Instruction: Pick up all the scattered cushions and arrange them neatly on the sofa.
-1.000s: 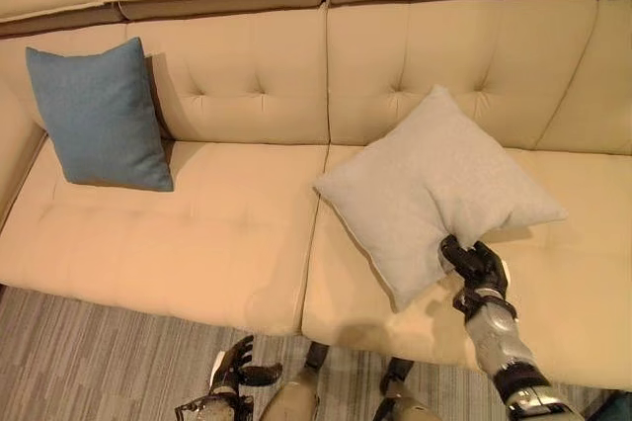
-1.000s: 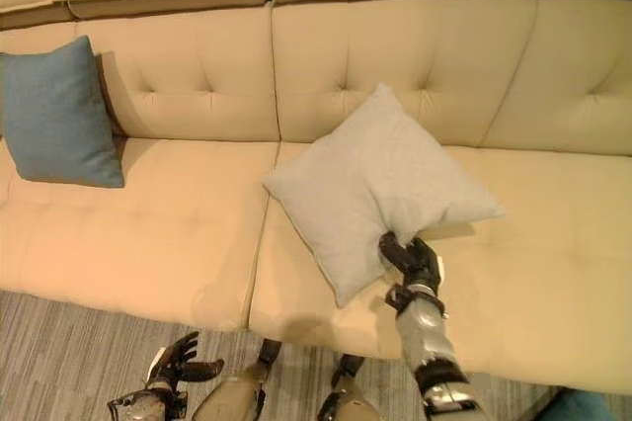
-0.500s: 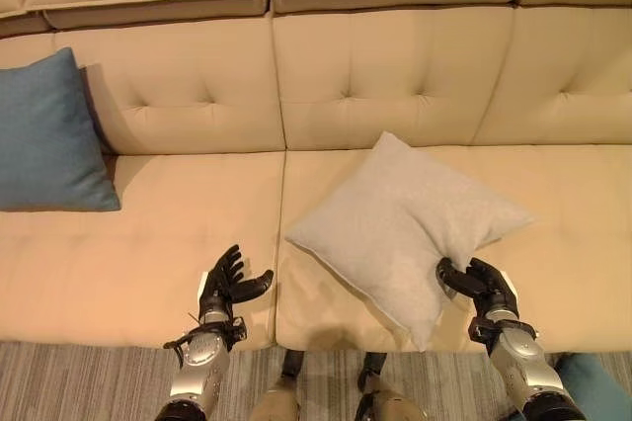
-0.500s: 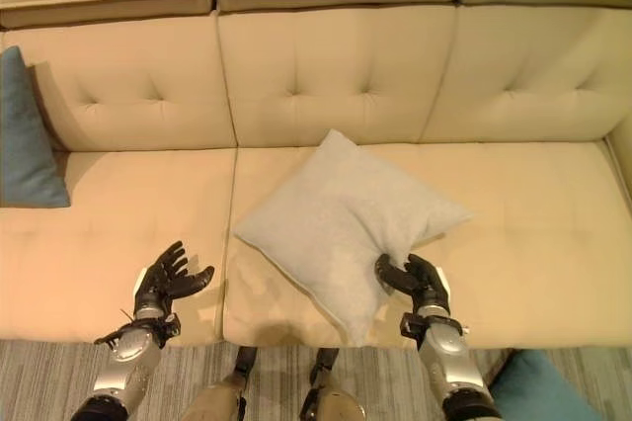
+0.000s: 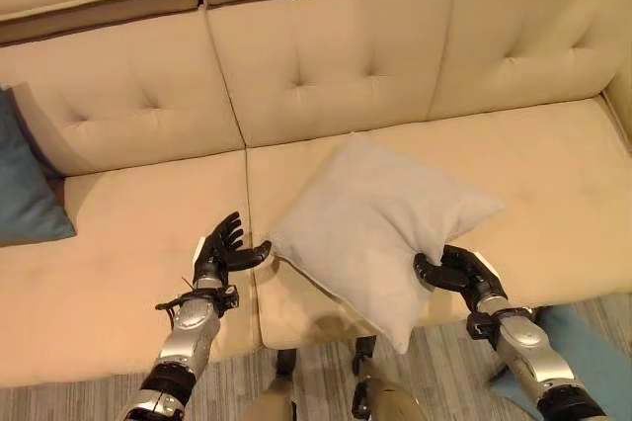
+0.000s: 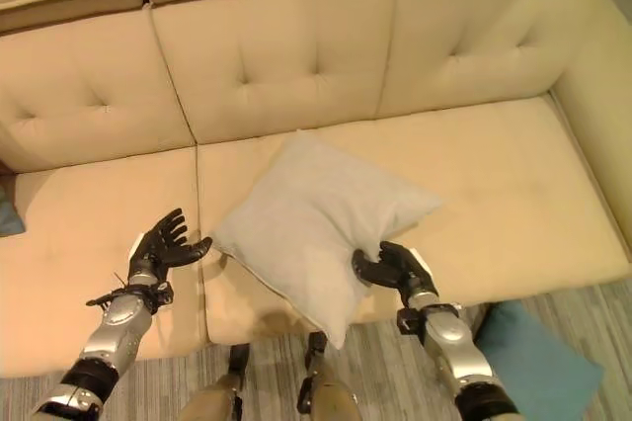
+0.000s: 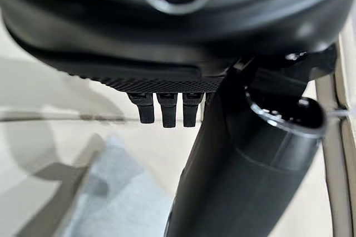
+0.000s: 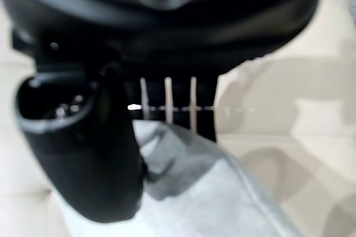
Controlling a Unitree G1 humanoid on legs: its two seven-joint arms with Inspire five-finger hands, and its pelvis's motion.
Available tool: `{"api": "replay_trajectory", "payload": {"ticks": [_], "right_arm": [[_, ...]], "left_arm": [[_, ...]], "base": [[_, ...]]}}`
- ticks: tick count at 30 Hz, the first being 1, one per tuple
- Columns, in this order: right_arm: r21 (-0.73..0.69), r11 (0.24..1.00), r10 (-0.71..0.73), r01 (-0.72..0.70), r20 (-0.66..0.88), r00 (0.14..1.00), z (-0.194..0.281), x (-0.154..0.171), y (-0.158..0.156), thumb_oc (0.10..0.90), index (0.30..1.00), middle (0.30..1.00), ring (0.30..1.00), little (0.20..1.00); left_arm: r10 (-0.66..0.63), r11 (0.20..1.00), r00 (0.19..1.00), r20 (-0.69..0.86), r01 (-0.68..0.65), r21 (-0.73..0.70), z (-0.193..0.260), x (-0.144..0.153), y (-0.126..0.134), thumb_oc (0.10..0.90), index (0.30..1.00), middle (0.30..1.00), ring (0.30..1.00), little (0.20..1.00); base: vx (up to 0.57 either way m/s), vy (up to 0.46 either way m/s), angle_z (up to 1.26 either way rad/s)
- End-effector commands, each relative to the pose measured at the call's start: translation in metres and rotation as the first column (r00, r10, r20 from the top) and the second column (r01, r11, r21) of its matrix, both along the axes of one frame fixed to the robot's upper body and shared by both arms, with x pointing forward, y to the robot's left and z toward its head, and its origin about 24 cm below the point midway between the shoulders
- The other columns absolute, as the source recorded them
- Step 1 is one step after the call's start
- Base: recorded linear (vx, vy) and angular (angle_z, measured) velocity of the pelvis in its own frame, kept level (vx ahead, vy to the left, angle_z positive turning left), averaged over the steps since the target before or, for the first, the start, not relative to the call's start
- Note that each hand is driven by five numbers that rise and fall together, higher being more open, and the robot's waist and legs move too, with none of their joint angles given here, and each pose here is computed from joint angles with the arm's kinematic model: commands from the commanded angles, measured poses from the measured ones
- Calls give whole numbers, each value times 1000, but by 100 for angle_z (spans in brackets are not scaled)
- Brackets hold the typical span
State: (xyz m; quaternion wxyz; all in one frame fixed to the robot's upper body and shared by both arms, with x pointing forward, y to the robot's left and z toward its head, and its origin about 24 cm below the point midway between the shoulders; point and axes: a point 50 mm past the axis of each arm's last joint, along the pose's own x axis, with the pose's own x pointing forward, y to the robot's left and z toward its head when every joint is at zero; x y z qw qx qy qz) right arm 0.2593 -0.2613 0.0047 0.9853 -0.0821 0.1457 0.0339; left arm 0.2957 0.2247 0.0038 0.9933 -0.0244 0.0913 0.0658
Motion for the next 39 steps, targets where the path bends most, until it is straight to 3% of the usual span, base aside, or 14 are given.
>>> {"api": "replay_trajectory", "payload": {"ticks": [1,17,20,21,24,28,30,31,32,39], "right_arm": [[-28,989,145,-143,145,979,35,11,8,400,300,300,300,300],[-59,979,204,-196,229,952,63,34,21,400,300,300,300,300],[-54,981,192,-184,241,951,65,41,25,400,300,300,300,300],[-45,981,193,-188,244,950,64,43,29,400,300,300,300,300],[-38,980,198,-195,244,949,62,43,33,400,300,300,300,300],[-19,973,228,-231,265,937,61,40,47,400,300,300,300,300],[-20,972,231,-234,270,935,62,40,48,400,300,300,300,300],[-18,970,237,-241,276,932,62,39,50,400,300,300,300,300],[-21,966,252,-257,284,925,62,35,54,400,300,300,300,300],[-29,970,240,-242,290,927,55,29,62,400,300,300,300,300]], "left_arm": [[-9,998,991,131,1,62,35,22,17,800,900,900,900,900],[2,995,997,77,-10,99,47,43,34,800,900,900,900,900],[-98,995,991,96,95,30,54,53,11,800,900,900,900,900],[-175,984,978,117,179,-23,54,55,-10,800,900,900,900,900],[-226,969,965,130,236,-69,52,55,-28,800,900,900,900,900],[-362,904,918,159,387,-178,44,46,-77,800,900,900,900,900],[-390,891,905,168,417,-180,44,44,-85,800,900,900,900,900],[-418,879,892,170,445,-171,43,42,-91,729,794,794,794,794],[-507,834,847,160,529,-157,37,31,-109,400,300,300,300,300],[-533,813,837,122,547,-200,18,15,-121,400,300,300,300,300]], "base": [[-32,9,-15],[-29,9,-9],[-25,-3,0],[0,0,0],[1,-3,-1],[0,0,0],[-4,2,4],[0,0,0],[0,0,0],[4,-10,-1]]}}
